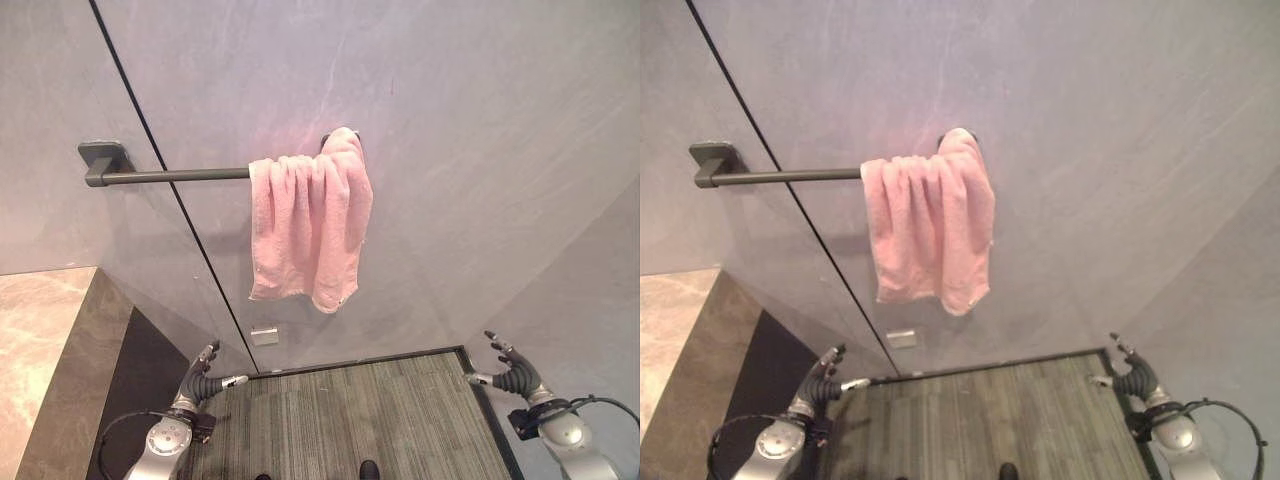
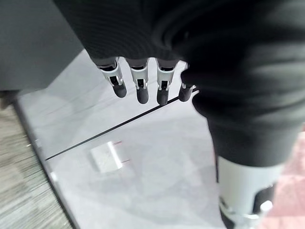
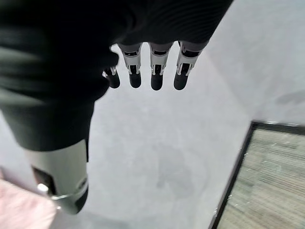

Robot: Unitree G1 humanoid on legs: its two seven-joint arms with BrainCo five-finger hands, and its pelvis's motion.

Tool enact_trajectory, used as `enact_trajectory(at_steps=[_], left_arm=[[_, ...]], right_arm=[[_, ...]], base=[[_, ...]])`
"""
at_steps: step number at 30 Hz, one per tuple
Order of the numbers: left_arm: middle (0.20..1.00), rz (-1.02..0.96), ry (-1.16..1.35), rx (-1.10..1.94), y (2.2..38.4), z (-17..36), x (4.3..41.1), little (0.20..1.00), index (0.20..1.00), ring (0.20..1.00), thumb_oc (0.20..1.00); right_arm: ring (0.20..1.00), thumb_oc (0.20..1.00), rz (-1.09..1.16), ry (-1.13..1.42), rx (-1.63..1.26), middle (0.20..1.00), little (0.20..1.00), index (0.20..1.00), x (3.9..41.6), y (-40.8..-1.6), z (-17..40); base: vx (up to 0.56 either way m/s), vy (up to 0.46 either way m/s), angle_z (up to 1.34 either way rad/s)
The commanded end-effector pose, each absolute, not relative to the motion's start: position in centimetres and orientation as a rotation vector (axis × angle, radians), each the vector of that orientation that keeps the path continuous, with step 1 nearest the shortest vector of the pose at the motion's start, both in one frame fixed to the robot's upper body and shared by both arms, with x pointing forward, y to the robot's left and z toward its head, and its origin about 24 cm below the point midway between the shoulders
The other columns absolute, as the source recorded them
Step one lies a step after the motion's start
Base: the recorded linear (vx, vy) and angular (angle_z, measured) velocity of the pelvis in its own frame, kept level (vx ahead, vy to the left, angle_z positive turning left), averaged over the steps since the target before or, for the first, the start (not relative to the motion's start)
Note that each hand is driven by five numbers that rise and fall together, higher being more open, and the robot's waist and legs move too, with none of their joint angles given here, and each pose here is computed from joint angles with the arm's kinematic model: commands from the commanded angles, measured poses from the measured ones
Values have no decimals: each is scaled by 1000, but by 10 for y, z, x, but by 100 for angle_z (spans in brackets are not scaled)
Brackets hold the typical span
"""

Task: Put brush and paste in cup on sink, flatten towel.

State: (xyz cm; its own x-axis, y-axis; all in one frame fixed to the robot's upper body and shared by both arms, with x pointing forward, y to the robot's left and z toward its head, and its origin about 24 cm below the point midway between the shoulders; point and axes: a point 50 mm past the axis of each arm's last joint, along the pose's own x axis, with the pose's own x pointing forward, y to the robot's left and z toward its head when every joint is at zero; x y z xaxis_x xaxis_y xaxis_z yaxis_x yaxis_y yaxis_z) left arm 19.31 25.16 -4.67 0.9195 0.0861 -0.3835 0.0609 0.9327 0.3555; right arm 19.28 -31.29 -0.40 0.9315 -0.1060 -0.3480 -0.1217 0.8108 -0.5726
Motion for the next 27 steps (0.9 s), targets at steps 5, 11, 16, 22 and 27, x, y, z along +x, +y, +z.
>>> enact_trajectory(at_steps=[5, 11, 16, 22, 27], left_arm=[[1000, -27, 142, 462, 273, 23, 243, 1000, 1000, 1000, 1000], [1000, -99, 25, 500, 268, 61, 277, 1000, 1000, 1000, 1000], [1000, -160, -35, 504, 267, 92, 302, 1000, 1000, 1000, 1000], [1000, -206, -92, 508, 251, 121, 333, 1000, 1000, 1000, 1000], [1000, -227, -126, 528, 226, 133, 356, 1000, 1000, 1000, 1000]], right_arm=[[1000, 1000, 54, 108, -587, 1000, 1000, 1000, 263, -315, 72], [1000, 1000, 134, 51, -599, 1000, 1000, 1000, 300, -302, 105], [1000, 1000, 174, 7, -524, 1000, 1000, 1000, 324, -288, 125], [1000, 1000, 204, -55, -448, 1000, 1000, 1000, 350, -265, 148], [1000, 1000, 224, -84, -437, 1000, 1000, 1000, 371, -239, 161]], base=[[0, 0, 0], [0, 0, 0], [-1, -4, 3], [-3, -2, 13], [0, 0, 0]])
